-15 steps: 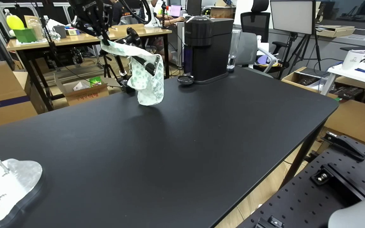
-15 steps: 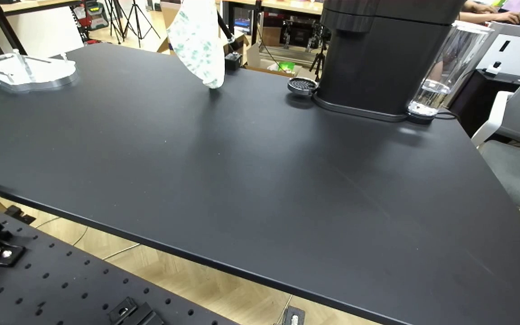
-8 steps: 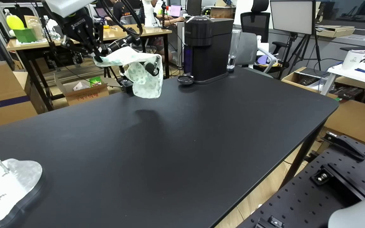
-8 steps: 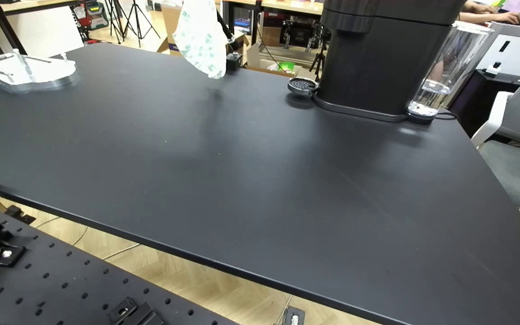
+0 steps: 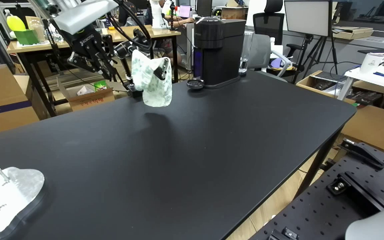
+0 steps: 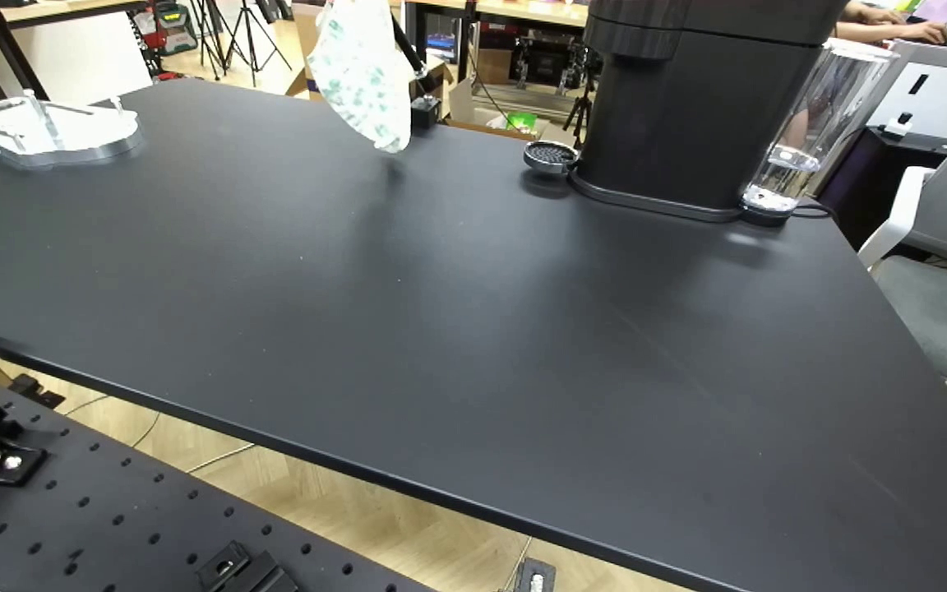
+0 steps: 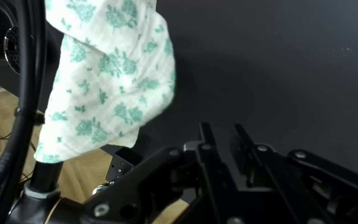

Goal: Hang the white cloth on the black stand

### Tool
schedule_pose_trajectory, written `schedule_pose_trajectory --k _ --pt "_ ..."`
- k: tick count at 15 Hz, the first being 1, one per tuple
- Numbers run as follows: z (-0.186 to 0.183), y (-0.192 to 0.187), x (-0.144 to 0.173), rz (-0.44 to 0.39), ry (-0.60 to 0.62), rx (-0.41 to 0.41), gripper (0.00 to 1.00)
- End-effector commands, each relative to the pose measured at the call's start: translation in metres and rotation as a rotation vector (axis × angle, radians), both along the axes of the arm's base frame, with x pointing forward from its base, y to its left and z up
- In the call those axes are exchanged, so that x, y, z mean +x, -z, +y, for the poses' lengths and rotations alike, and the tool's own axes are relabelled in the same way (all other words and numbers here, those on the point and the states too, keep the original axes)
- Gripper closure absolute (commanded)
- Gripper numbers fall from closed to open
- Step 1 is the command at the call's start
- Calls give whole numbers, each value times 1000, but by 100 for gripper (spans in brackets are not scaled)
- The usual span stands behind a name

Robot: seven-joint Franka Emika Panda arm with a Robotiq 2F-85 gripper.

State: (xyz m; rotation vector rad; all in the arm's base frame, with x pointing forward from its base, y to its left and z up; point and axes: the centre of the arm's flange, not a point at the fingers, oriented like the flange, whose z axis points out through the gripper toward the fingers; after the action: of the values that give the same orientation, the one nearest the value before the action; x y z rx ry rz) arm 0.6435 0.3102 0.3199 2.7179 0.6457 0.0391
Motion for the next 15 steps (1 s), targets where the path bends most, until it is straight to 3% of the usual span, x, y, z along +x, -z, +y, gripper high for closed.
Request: schedule_pose_trajectory --k 1,7,11,12,15 --pt "0 -5 0 31 -1 -20 46" --pt "3 -6 -7 61 -33 -41 5" --pt "6 -16 -20 126 -68 -42 0" --pt "6 1 -13 87 -67 -37 0" --pt "8 -5 -18 113 -73 -39 0"
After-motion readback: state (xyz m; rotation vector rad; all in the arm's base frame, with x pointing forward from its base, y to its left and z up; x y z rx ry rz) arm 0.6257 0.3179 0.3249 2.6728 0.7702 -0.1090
